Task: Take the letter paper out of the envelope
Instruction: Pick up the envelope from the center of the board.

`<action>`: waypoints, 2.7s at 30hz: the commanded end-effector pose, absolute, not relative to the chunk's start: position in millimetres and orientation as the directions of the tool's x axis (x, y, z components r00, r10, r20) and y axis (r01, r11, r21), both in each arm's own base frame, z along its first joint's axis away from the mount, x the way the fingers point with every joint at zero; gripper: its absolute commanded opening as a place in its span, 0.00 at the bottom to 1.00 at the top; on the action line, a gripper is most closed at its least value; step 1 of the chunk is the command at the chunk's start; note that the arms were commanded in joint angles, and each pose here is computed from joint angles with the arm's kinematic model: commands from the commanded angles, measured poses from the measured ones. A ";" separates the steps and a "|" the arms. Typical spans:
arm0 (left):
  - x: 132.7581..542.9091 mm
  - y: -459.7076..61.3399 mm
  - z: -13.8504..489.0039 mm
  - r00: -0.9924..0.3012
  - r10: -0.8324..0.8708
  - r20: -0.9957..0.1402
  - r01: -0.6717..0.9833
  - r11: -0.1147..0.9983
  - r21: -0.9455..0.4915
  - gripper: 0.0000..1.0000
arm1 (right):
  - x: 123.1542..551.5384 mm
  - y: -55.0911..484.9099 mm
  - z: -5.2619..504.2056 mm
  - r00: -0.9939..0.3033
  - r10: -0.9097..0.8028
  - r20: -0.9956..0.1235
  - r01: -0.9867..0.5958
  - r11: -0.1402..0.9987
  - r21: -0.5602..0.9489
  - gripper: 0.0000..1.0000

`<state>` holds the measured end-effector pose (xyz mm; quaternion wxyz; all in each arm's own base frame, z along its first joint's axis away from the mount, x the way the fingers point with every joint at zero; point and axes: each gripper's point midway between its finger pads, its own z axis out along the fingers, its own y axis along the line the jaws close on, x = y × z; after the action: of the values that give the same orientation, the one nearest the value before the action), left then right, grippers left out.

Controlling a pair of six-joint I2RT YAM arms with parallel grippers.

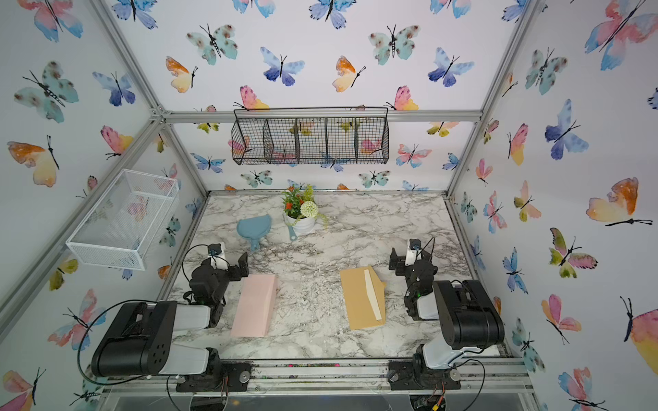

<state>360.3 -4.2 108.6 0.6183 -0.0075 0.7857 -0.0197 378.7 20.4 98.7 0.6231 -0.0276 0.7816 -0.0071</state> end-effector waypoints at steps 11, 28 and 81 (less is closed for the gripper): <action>363.4 -4.1 116.4 -0.213 -0.033 -0.977 0.006 0.999 -0.035 0.98 | 382.1 21.4 102.5 -0.214 -0.057 -0.975 -0.040 0.998 -0.050 0.98; 363.5 -3.7 116.4 -0.213 -0.033 -0.977 0.005 0.999 -0.035 0.98 | 382.2 21.7 102.8 -0.213 -0.057 -0.975 -0.042 0.998 -0.049 0.98; 323.0 -76.2 222.6 -0.234 -0.253 -0.939 0.152 0.944 -0.292 0.79 | 314.9 157.9 279.6 -0.381 0.194 -0.904 -0.345 0.877 0.334 0.53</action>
<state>339.6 -58.4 252.6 0.7024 -0.0174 0.7054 -0.0934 332.5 112.4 351.0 0.7308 -0.0391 0.6632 0.1567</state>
